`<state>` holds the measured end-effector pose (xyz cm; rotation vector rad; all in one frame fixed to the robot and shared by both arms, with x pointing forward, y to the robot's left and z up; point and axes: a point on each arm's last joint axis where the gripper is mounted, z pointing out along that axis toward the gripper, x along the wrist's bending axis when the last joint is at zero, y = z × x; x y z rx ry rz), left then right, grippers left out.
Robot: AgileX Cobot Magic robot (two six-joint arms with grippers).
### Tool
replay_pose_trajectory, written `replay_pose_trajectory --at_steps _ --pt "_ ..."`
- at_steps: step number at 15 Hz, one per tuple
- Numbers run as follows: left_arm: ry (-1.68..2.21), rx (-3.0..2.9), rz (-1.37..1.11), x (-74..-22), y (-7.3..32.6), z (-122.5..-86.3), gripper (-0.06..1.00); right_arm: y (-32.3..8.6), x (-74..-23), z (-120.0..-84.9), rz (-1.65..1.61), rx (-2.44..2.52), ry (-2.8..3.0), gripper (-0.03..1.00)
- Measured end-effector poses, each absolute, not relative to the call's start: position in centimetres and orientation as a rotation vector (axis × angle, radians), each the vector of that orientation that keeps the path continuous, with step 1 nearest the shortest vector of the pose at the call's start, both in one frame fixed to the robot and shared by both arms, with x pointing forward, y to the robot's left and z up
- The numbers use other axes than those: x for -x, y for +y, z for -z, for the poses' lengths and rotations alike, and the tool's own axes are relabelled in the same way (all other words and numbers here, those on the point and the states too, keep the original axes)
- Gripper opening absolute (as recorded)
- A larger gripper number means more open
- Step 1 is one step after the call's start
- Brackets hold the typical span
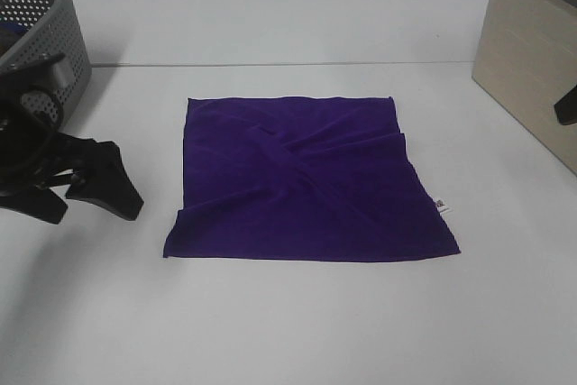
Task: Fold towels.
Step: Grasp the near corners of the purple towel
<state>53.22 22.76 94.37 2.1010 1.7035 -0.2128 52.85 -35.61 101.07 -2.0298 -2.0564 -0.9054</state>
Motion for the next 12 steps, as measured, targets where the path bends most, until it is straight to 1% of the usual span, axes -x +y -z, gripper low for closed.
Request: replay_pose_trajectory --at_steps 1,2,3,8,12 --pt "1.696 -2.118 0.225 -54.0 22.6 -93.5 0.99 -35.7 -53.5 -99.6 0.897 1.988 -2.038 0.94" --pt "1.689 -2.117 0.232 -55.6 22.3 -92.5 0.99 -36.0 -54.4 -96.9 0.853 1.951 -2.007 0.94" --pt "1.688 -2.112 0.234 -56.0 22.3 -92.2 0.99 -36.1 -54.6 -96.3 0.842 1.951 -2.003 0.94" --pt "1.714 -2.047 0.336 -57.6 21.5 -89.7 0.99 -36.5 -55.9 -91.0 0.796 1.983 -1.861 0.93" --pt "1.711 -1.996 0.400 -57.8 21.0 -88.5 0.99 -36.3 -56.3 -88.2 0.784 1.967 -1.772 0.93"
